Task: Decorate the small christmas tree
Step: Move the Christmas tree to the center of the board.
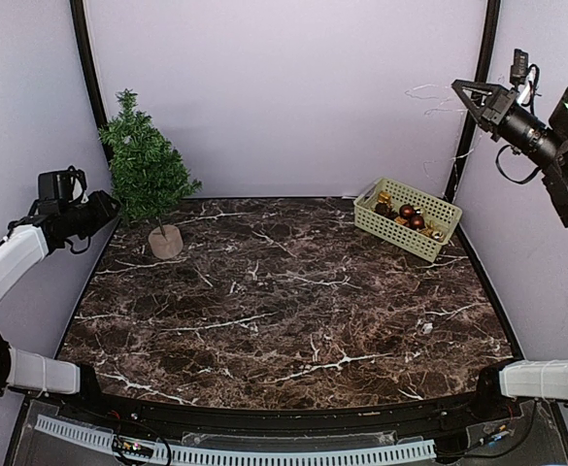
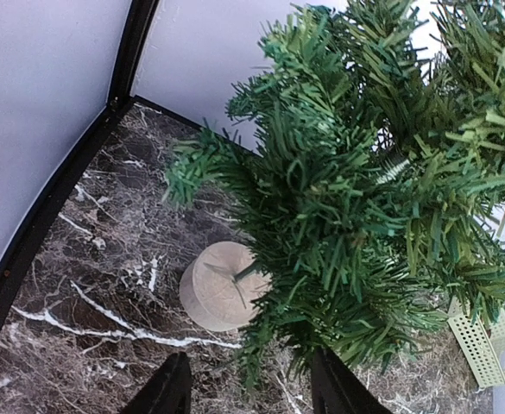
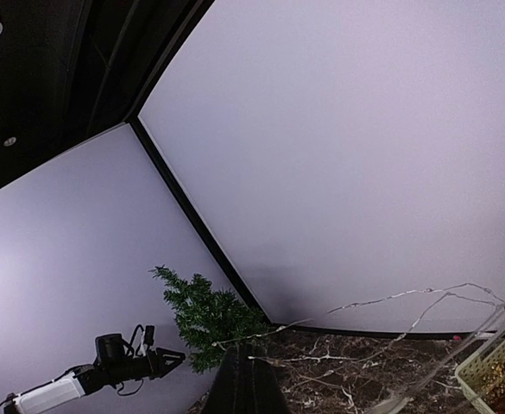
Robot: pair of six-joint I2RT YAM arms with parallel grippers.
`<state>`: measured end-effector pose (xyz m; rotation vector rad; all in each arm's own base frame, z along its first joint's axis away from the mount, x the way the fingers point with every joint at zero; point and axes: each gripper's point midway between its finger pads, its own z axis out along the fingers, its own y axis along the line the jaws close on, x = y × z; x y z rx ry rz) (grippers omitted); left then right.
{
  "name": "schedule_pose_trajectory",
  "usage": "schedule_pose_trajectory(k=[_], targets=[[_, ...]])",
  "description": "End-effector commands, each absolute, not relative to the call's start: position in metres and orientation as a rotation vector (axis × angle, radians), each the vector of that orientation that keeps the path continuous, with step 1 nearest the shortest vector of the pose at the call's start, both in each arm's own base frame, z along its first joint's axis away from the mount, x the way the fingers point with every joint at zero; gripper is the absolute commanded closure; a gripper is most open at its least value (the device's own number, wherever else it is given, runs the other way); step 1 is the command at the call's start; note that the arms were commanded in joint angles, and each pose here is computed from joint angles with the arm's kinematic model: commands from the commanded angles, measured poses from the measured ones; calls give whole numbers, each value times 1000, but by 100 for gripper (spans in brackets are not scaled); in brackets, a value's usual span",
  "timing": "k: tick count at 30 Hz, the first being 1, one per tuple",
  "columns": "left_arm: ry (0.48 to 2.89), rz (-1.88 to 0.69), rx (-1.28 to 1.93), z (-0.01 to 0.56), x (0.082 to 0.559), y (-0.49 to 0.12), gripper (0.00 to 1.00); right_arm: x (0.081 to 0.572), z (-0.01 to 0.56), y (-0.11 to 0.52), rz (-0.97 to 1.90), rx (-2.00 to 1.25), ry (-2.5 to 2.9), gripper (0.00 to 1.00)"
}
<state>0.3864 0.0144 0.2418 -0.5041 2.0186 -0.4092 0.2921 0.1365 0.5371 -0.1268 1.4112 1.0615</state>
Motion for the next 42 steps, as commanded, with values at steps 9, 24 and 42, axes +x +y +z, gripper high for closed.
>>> schedule_pose_trajectory(k=[9,24,42], targets=[[2067,-556,-363,239,404,-1,61,287,550,135,1064,-135,1358,100],[2072,-624,-287,233,415,-11,83,289,547,133,1051,-118,1373,100],[2059,-838,-54,233,376,-53,100,293,542,132,1051,-99,1378,100]])
